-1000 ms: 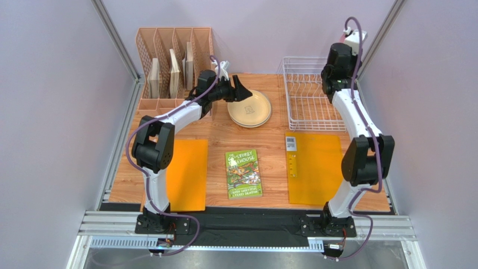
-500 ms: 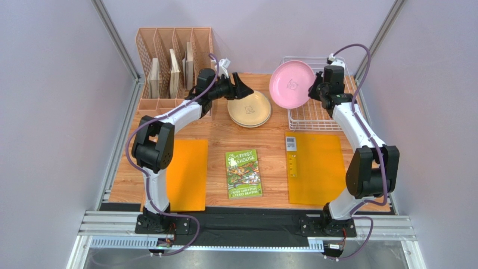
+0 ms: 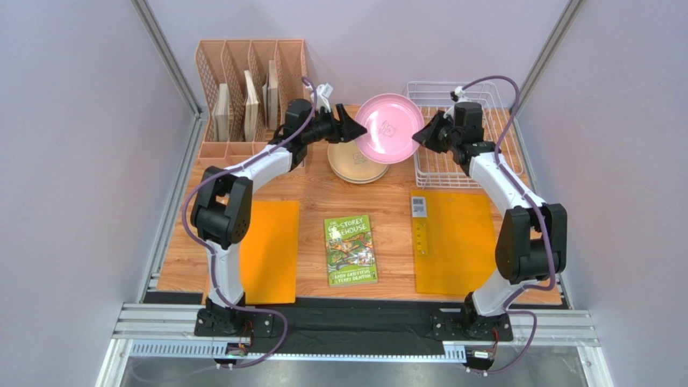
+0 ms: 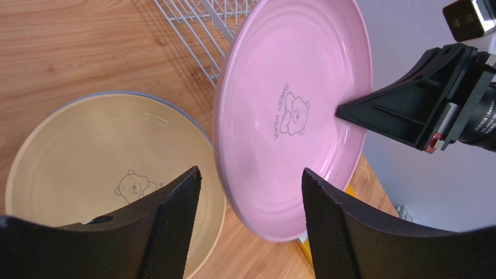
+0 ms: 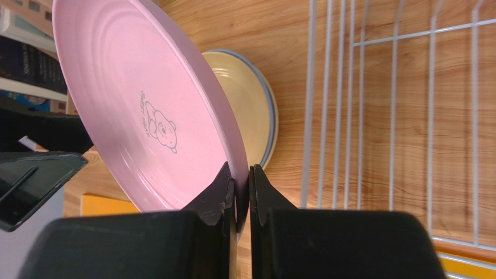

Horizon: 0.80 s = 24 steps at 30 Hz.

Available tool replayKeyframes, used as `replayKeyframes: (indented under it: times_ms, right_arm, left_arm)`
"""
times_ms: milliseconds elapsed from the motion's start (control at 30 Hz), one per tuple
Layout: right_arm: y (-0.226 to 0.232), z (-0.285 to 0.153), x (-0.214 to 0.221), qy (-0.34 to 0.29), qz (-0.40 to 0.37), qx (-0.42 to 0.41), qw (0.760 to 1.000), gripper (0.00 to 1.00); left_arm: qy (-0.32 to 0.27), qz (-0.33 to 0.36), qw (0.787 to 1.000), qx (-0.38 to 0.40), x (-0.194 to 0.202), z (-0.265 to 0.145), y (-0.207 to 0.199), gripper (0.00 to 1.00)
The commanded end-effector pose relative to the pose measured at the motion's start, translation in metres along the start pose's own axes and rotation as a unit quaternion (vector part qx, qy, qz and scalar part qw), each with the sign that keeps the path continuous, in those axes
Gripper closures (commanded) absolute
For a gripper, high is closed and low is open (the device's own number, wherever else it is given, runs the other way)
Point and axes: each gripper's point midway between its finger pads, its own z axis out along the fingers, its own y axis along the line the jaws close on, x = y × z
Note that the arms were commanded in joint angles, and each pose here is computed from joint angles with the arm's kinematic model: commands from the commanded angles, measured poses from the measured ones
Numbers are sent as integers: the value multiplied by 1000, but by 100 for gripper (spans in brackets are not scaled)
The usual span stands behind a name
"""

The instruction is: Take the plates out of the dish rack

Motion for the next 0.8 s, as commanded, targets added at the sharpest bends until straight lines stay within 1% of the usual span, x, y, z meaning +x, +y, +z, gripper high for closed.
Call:
replayKeyframes:
  times_ms: [0, 33, 100, 133, 200, 233, 267, 333, 367, 400, 467, 500, 533, 600, 667, 767]
  right_arm:
    - [39, 2, -7, -10, 11, -76, 997, 100]
    - [42, 1, -6, -8, 12, -80, 997, 100]
    - [43, 1, -1, -4, 13, -82, 997, 100]
    - [45, 0, -2, -7, 14, -85, 996, 100]
    - [43, -1, -2, -8, 15, -84, 996, 100]
    - [43, 0, 0, -6, 15, -81, 997, 98]
    - [41, 0, -2, -9, 14, -76, 997, 84]
    - [40, -2, -3, -11, 11, -72, 997, 76]
    - [38, -1, -5, -15, 10, -66, 998, 58]
    - [39, -3, -7, -18, 7, -65, 998, 51]
    - [34, -3, -10, -23, -3, -50, 999, 48]
    - [33, -6, -14, -30, -8, -41, 999, 43]
    - [26, -7, -14, -28, -12, -24, 999, 42]
    - [19, -11, -22, -42, -29, 2, 999, 41]
    - [15, -16, -25, -48, -33, 14, 998, 40]
    - [13, -20, -27, -56, -38, 22, 997, 40]
  left_arm:
    - [-11, 18, 1000, 11, -2, 11, -11, 33]
    - [-12, 22, 1000, 8, -1, 12, -10, 45]
    - [-11, 25, 1000, -14, 3, 13, -5, 64]
    - [-11, 33, 999, -22, 3, 13, -3, 84]
    - [-8, 33, 998, -46, 7, 10, 5, 99]
    - [-11, 37, 998, -53, 6, 8, 6, 100]
    - [-12, 39, 997, -59, 7, 7, 9, 100]
    - [-15, 44, 996, -73, 5, 4, 12, 100]
    - [-13, 48, 996, -77, 5, 3, 13, 100]
    - [-16, 49, 995, -83, 4, 2, 14, 100]
    - [-13, 50, 994, -94, 6, 1, 18, 100]
    - [-16, 51, 993, -103, 4, 0, 22, 100]
    - [-15, 52, 993, -108, 4, -1, 24, 100]
    - [-12, 54, 990, -131, 5, -4, 32, 100]
    - [-2, 48, 986, -158, 10, -8, 42, 100]
    - [-6, 37, 983, -177, 7, -13, 54, 100]
